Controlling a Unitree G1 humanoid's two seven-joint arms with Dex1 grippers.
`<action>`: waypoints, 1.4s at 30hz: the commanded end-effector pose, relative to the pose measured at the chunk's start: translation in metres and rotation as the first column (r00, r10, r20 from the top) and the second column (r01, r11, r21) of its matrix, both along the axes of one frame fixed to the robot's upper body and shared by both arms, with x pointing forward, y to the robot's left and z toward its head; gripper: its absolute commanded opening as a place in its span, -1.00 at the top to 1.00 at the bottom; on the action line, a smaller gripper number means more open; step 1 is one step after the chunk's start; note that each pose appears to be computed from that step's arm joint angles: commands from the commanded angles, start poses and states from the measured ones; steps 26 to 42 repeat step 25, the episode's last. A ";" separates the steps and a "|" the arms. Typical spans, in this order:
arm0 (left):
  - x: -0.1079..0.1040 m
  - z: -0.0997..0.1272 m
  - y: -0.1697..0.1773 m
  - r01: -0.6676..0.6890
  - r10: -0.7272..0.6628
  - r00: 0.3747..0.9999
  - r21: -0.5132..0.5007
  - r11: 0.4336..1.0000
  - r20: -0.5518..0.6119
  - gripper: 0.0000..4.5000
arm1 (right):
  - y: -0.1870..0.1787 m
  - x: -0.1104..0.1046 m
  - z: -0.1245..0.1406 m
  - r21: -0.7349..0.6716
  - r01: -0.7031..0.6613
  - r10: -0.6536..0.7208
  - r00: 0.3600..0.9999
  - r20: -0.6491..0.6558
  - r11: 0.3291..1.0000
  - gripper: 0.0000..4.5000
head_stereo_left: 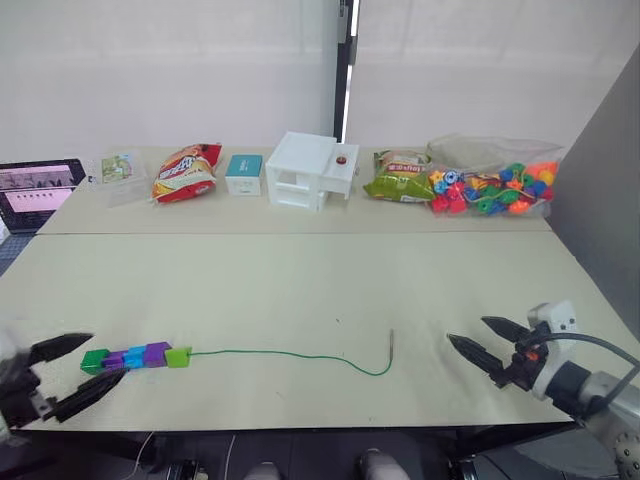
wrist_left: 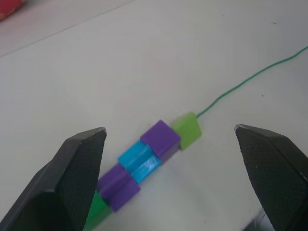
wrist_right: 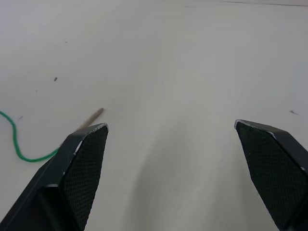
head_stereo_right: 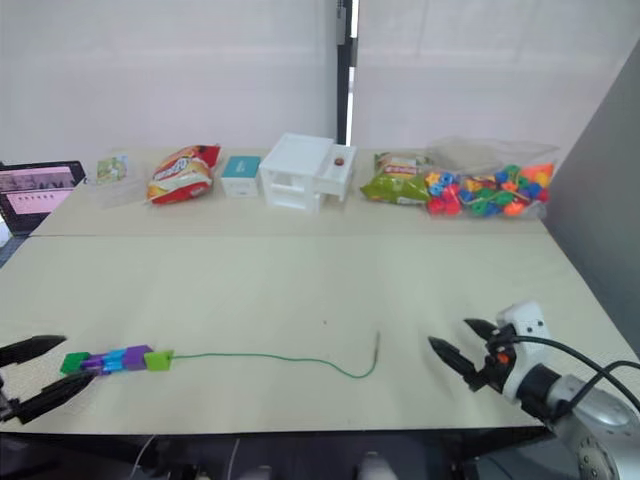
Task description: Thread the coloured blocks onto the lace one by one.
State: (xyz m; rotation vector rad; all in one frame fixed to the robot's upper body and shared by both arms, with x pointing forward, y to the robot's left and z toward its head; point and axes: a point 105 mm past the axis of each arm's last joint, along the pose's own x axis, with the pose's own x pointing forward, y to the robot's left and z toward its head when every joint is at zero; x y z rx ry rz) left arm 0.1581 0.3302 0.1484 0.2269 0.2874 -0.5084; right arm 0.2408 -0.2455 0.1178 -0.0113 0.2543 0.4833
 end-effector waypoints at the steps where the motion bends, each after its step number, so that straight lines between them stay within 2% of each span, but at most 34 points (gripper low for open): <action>1: -0.009 -0.002 0.007 -0.041 0.041 0.998 -0.002 0.999 0.041 -1.00 | -0.013 -0.006 -0.003 -0.015 0.015 -0.015 1.000 0.022 1.000 -0.97; 6: -0.018 -0.025 0.013 -0.082 0.082 0.997 -0.002 0.997 0.013 -1.00 | -0.023 -0.020 -0.026 -0.009 0.021 -0.022 0.999 -0.044 1.000 -0.97; 13: -0.008 -0.036 0.007 -0.066 0.066 0.998 -0.010 0.998 0.003 -1.00 | -0.036 -0.029 -0.038 -0.038 0.039 -0.041 0.998 -0.057 0.999 -0.97; 42: -0.002 -0.040 0.005 -0.059 0.059 0.998 0.005 0.998 -0.015 -1.00 | -0.040 -0.032 -0.037 -0.045 0.035 -0.037 0.998 -0.054 0.998 -0.97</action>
